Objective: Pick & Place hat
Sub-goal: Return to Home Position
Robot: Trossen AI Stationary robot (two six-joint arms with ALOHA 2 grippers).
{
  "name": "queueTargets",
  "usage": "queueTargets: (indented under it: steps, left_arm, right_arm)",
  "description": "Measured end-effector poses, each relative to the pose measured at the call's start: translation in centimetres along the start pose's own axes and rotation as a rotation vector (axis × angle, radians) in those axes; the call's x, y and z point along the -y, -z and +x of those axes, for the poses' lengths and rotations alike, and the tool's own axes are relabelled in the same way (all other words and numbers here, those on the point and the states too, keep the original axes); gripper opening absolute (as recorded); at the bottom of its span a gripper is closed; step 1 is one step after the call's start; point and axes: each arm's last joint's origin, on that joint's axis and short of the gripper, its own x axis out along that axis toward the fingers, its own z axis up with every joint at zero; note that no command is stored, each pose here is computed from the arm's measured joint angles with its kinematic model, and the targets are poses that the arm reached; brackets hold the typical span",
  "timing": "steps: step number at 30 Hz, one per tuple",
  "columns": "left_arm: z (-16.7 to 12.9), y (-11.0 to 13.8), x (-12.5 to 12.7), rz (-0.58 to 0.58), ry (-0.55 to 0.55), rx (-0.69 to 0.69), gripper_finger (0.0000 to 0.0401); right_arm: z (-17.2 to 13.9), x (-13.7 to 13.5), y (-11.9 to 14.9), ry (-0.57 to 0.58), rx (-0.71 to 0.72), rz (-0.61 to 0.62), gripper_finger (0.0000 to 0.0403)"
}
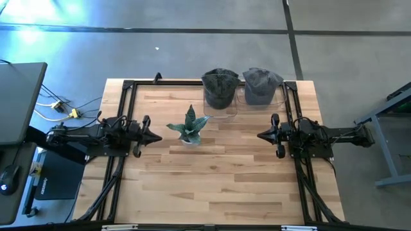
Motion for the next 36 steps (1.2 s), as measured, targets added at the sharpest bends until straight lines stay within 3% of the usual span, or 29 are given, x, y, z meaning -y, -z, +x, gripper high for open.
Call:
queueTargets:
  steps: [5,21,29,36]
  left_arm:
    - [0.02,0.02,0.03,0.069,0.012,-0.002,0.0]
    - [0.04,0.09,-0.01,0.071,0.002,-0.004,0.0001]
    - [-0.04,0.0,-0.55,0.071,-0.188,0.016,0.0001]
    - [-0.03,0.04,-0.51,0.071,-0.174,0.013,0.0001]
  right_arm:
    - [0.0,0.0,0.0,0.0,0.0,0.0,0.0005]
    - [0.0,0.0,0.0,0.0,0.0,0.0,0.0008]
    - [0.0,0.0,0.0,0.0,0.0,0.0,0.0006]
    - [0.0,0.0,0.0,0.0,0.0,0.0,0.0008]
